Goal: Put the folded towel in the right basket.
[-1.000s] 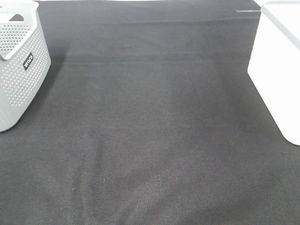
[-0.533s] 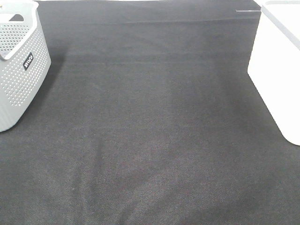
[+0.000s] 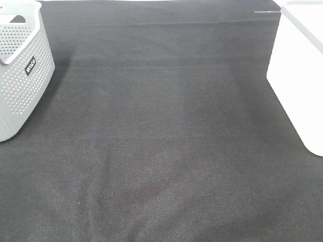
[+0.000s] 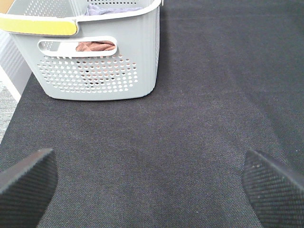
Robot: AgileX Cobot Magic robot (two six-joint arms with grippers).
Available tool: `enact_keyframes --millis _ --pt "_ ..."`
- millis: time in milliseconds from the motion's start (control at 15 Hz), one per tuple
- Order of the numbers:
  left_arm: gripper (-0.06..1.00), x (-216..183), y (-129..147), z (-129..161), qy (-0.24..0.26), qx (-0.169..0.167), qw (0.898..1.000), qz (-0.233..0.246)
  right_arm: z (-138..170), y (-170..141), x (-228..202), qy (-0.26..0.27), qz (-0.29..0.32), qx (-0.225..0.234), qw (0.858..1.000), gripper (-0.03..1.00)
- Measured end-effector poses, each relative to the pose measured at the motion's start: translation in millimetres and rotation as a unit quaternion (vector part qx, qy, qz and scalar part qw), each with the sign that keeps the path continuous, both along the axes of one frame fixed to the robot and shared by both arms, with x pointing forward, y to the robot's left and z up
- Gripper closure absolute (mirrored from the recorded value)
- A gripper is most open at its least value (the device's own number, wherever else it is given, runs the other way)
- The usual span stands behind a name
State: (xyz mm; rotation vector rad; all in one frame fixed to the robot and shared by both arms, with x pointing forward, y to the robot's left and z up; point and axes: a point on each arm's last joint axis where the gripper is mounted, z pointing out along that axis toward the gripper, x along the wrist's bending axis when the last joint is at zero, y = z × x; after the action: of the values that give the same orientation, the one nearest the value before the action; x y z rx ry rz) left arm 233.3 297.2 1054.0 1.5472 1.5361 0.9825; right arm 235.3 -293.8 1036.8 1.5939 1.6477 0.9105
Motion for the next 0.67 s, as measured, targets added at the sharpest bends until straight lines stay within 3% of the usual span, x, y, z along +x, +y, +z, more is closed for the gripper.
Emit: enact_keyframes --millis 667 --pt "-0.05 0.0 0.0 0.0 0.0 0.0 1.0 0.0 -0.6 0.0 1.0 -0.003 0.0 -0.001 1.0 0.01"
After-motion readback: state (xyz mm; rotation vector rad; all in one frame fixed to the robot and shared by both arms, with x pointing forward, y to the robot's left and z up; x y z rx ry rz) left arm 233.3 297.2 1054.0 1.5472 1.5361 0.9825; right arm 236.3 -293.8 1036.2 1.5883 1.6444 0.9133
